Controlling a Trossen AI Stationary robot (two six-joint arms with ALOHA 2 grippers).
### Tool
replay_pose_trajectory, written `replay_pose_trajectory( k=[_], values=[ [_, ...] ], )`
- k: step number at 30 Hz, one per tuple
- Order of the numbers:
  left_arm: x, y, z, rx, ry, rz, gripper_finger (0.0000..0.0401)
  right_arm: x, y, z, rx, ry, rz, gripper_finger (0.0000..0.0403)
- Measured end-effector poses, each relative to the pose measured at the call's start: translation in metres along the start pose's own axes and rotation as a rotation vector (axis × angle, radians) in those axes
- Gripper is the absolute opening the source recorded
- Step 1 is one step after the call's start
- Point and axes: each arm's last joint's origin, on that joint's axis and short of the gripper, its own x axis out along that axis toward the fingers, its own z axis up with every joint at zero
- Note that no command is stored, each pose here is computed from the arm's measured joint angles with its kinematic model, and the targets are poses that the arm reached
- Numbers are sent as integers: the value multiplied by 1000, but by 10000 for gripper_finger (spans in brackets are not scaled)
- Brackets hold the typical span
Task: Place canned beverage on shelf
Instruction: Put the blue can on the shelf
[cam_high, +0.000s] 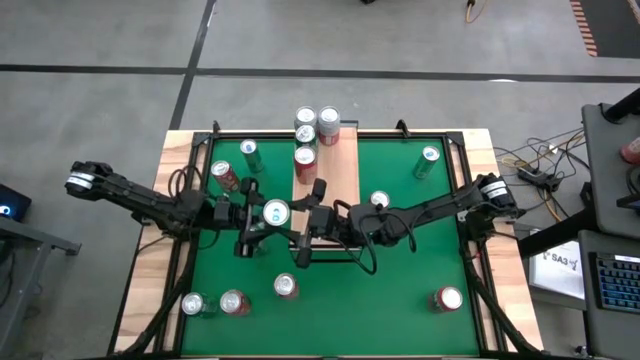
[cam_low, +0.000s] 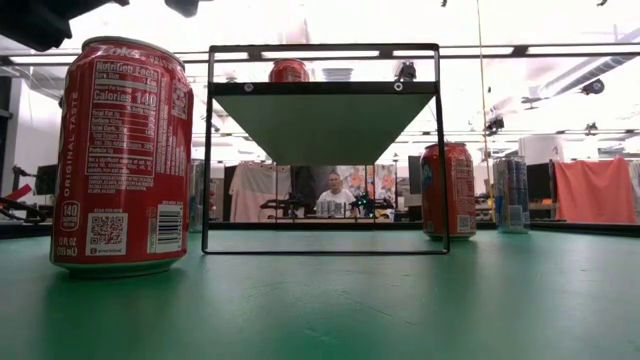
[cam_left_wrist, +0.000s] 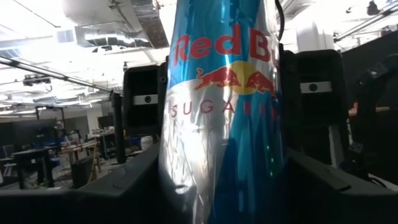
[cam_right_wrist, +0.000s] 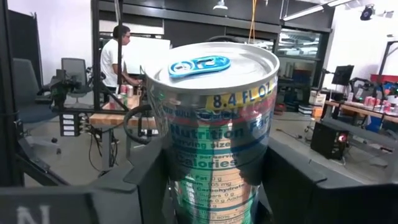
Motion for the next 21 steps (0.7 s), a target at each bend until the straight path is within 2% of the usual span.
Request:
replay_pose_trajectory(
  k=[6, 11, 16, 21],
  values=[
    [0, 0, 0, -5, 3, -6, 272, -1, -1, 2, 4, -3, -1, 198],
    [-1, 2, -3, -8, 54, 75, 284, -3, -5, 10, 2, -20, -19, 198],
    [-1, 2, -5, -7, 83, 77, 300, -5, -7, 17, -2, -34, -31, 198],
    [-6, 2, -5, 25, 140, 67, 314, -13, -16, 32, -24, -9, -122, 198]
  ],
)
